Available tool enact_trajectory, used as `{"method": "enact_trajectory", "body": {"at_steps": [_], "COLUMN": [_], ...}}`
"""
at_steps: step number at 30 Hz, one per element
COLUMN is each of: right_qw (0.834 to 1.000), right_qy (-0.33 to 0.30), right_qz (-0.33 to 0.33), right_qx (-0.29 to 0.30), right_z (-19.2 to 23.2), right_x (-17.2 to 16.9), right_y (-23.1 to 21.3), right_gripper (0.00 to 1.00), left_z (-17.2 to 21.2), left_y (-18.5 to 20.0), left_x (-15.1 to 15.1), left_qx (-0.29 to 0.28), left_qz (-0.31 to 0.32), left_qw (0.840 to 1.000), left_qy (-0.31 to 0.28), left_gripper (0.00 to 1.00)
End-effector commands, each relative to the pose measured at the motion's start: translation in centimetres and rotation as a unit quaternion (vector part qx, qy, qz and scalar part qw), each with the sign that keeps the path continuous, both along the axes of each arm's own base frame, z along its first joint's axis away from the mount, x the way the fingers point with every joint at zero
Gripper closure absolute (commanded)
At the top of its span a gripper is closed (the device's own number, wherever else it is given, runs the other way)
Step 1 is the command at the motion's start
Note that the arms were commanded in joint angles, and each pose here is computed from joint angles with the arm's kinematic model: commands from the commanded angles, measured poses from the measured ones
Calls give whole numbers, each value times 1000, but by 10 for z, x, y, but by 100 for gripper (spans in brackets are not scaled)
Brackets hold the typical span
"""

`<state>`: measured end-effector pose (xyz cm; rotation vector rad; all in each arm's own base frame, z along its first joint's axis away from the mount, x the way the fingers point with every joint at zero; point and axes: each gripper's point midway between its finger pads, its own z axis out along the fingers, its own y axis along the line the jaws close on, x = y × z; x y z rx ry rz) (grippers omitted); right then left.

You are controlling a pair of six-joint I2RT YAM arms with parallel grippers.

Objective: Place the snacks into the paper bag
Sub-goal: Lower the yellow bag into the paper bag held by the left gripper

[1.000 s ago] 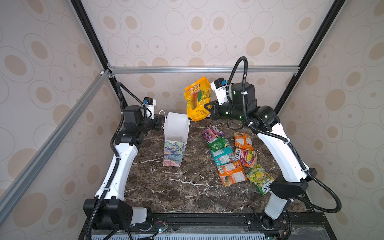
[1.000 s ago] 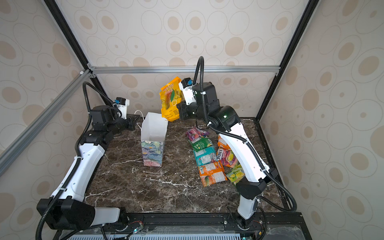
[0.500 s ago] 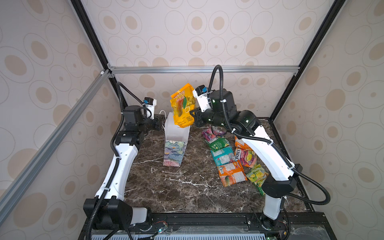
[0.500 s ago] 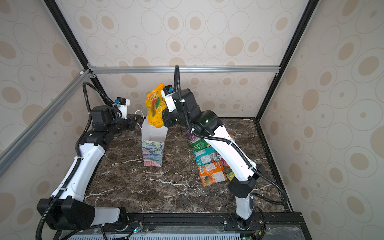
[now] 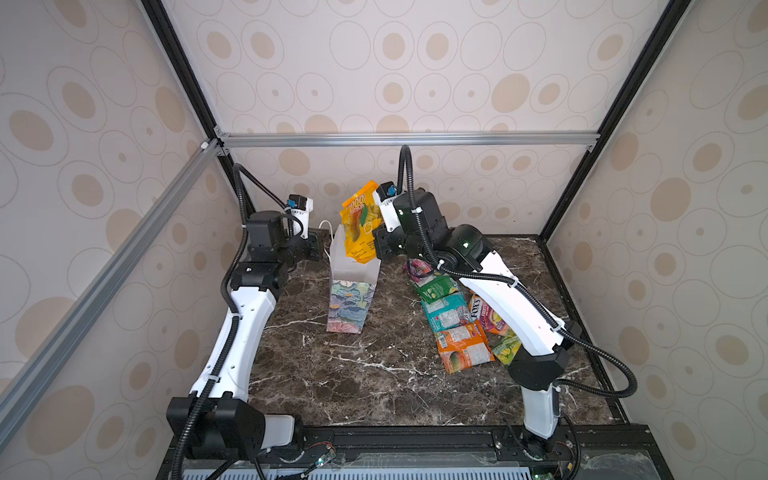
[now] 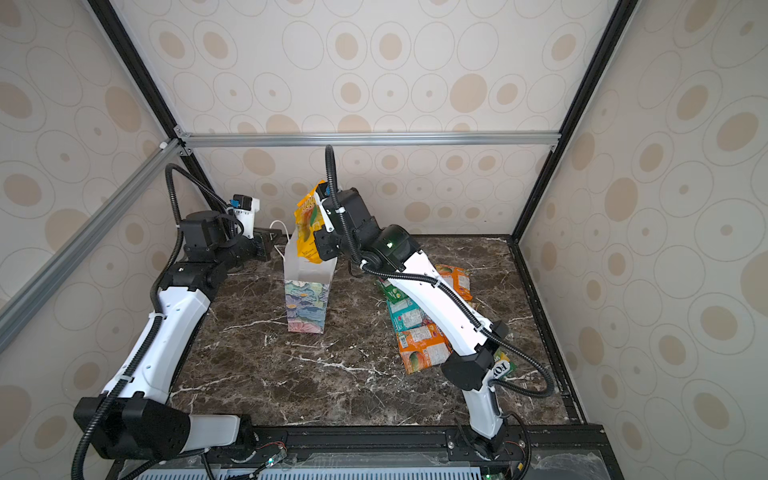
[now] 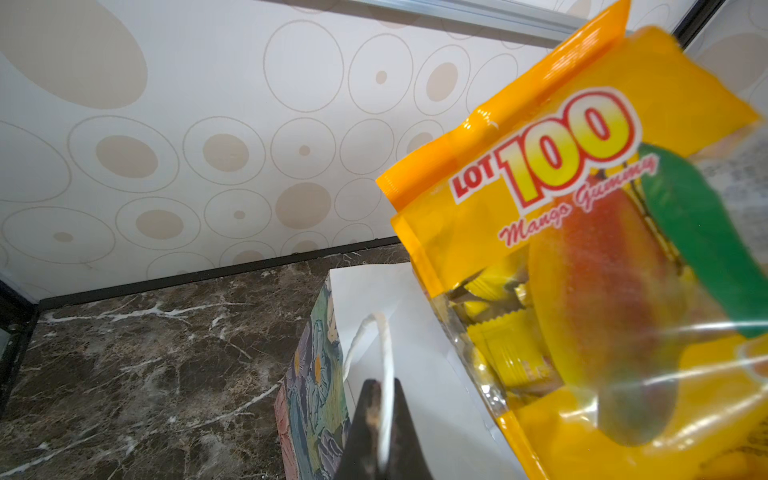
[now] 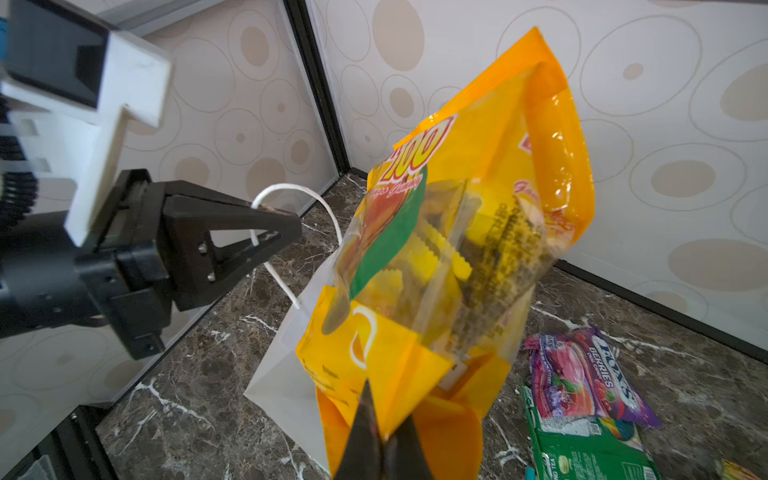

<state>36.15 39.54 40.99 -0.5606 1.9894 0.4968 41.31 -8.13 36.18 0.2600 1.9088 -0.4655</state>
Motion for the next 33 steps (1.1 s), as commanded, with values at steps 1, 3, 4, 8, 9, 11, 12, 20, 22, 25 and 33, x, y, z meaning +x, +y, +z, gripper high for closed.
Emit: {"method": "enact_trajectory", "body": {"at_steps": [1,3,4,8,9,11,12,20,22,25,33], "right_qw": [997,997,997,997,997,998,998,994,993,992,990], "right_qy": [-62,-60,-59,-58,-55,-49,-44,-54,-59,-65,-65], "right_qz": [-34,-39,-41,-46,-45,-41,-42,-72,-77,-84,-80], "right_qx": [8,2,2,-4,-7,-14,-16,-58,-66,-75,-101], "right_z": [31,27,26,20,15,7,3,-10,-10,-9,-23], "right_x": [1,2,2,1,1,0,0,4,3,1,2], "right_y": [1,3,3,7,11,17,18,13,12,10,16], "right_gripper": [100,100,100,100,100,100,100,100,100,100,100], "left_z": [14,14,14,15,15,16,15,13,14,15,15], "left_y": [2,1,1,1,2,1,1,1,1,1,1], "left_x": [-4,-4,-4,-5,-5,-5,-5,-4,-4,-4,-5], "left_qx": [7,7,6,7,7,6,6,6,7,6,5], "left_qz": [-4,-5,-5,-5,-4,-6,-6,-6,-5,-5,-6], "left_qw": [1000,1000,1000,1000,1000,1000,1000,1000,1000,1000,1000], "left_qy": [-26,-26,-25,-28,-27,-28,-28,-25,-26,-26,-27], "left_gripper": [100,100,100,100,100,100,100,100,100,100,100]}}
